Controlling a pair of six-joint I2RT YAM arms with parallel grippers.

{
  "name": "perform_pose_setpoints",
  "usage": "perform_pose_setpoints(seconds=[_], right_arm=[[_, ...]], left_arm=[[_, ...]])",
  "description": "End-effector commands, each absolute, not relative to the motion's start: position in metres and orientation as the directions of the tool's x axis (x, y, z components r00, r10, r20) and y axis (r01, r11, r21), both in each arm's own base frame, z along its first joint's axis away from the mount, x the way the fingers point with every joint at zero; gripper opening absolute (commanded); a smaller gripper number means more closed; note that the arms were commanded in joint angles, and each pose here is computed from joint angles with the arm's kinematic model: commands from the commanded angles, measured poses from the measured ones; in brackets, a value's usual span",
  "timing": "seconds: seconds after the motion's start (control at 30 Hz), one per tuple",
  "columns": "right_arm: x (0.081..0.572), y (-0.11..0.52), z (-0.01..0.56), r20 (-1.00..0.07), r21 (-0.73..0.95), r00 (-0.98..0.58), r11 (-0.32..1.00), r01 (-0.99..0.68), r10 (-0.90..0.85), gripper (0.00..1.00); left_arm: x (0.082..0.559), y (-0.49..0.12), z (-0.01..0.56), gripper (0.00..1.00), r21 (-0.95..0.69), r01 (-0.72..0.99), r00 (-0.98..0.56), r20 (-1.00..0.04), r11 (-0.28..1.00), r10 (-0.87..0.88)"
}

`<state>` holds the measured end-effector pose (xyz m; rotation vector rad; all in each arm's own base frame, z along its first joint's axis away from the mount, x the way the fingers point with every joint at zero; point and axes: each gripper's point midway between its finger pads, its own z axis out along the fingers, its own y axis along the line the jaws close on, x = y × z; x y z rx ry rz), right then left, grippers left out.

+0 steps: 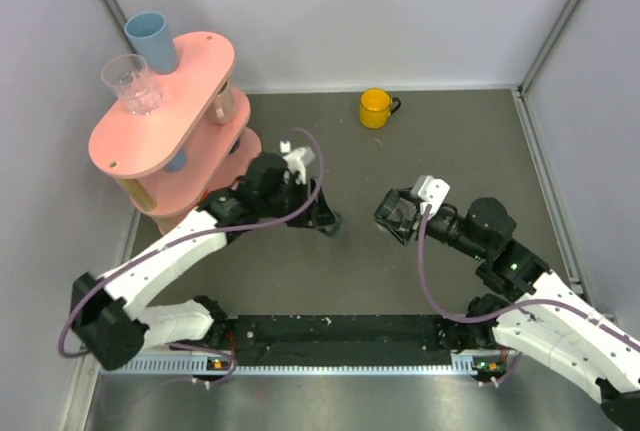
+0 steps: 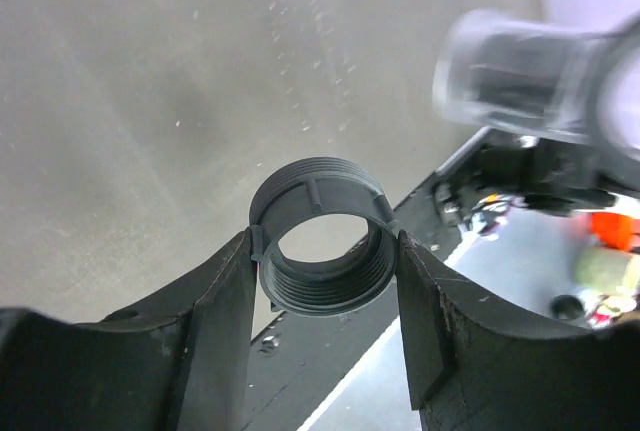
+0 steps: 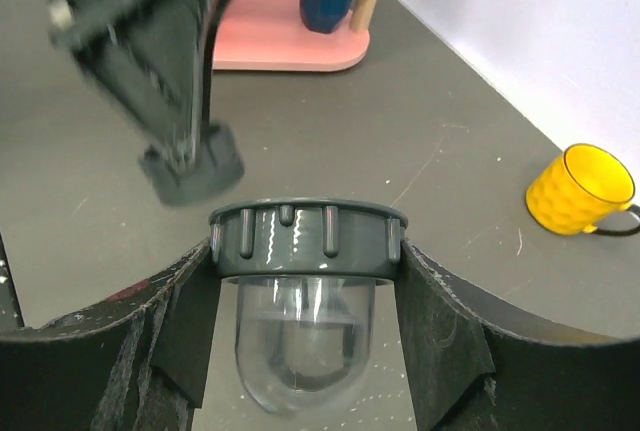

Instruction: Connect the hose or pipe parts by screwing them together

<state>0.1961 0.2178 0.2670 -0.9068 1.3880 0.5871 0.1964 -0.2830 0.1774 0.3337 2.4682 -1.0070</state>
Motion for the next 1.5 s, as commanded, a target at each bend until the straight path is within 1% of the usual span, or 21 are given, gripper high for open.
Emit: perform_pose_setpoints(seconds=[0.0, 0.03, 0.07, 0.17, 0.3, 0.37, 0.5, 0.57, 0.67, 0.77, 1.03, 1.2, 1.47], right_arm=[[0.185, 0.236, 0.314, -0.929, -0.356, 0.36, 0.449, -0.82, -0.079, 0.2], [0.181, 0.241, 0.316, -0.918, -0.381, 0.392, 0.418, -0.825, -0.061, 0.2], [0.178, 0.244, 0.332, -0.882, -0.432, 0.47, 0.416, -0.8, -0.011, 0.18], [0.173, 0.253, 0.331, -0.849, -0.477, 0.527, 0.381, -0.792, 0.032, 0.16], [0.167, 0.268, 0.33, -0.842, -0.51, 0.54, 0.31, -0.802, 0.013, 0.16], [0.166, 0.272, 0.332, -0.835, -0.518, 0.55, 0.305, -0.799, 0.023, 0.16], [0.164, 0.28, 0.34, -0.824, -0.532, 0.565, 0.287, -0.796, 0.038, 0.16], [0.164, 0.286, 0.34, -0.813, -0.55, 0.581, 0.278, -0.787, 0.034, 0.16], [0.165, 0.289, 0.347, -0.8, -0.563, 0.598, 0.284, -0.776, 0.05, 0.15], [0.164, 0.292, 0.35, -0.79, -0.577, 0.611, 0.28, -0.768, 0.047, 0.15], [0.165, 0.304, 0.345, -0.788, -0.59, 0.615, 0.245, -0.769, 0.03, 0.15], [0.16, 0.316, 0.349, -0.777, -0.604, 0.628, 0.229, -0.763, 0.041, 0.14], [0.157, 0.324, 0.359, -0.773, -0.6, 0.63, 0.236, -0.764, 0.073, 0.13]], left_arm=[[0.189, -0.273, 0.245, 0.0, -0.712, 0.455, -0.831, -0.555, 0.535, -0.032], [0.189, -0.271, 0.253, 0.0, -0.72, 0.461, -0.826, -0.562, 0.519, -0.046], [0.189, -0.27, 0.266, 0.0, -0.737, 0.479, -0.82, -0.57, 0.477, -0.058], [0.182, -0.268, 0.294, 0.0, -0.77, 0.504, -0.813, -0.576, 0.392, -0.086], [0.172, -0.264, 0.319, 0.0, -0.798, 0.512, -0.814, -0.569, 0.317, -0.117], [0.172, -0.262, 0.323, 0.0, -0.809, 0.506, -0.818, -0.56, 0.299, -0.129], [0.165, -0.266, 0.341, 0.0, -0.841, 0.508, -0.834, -0.534, 0.186, -0.141], [0.164, -0.267, 0.341, 0.0, -0.847, 0.508, -0.838, -0.528, 0.157, -0.137], [0.168, -0.268, 0.34, 0.0, -0.842, 0.512, -0.834, -0.535, 0.169, -0.138], [0.169, -0.269, 0.336, 0.0, -0.854, 0.489, -0.848, -0.513, 0.176, -0.135], [0.171, -0.27, 0.336, 0.0, -0.865, 0.473, -0.856, -0.496, 0.167, -0.144], [0.174, -0.27, 0.328, 0.0, -0.866, 0.462, -0.86, -0.49, 0.191, -0.141], [0.177, -0.269, 0.319, 0.0, -0.87, 0.446, -0.863, -0.48, 0.21, -0.156]])
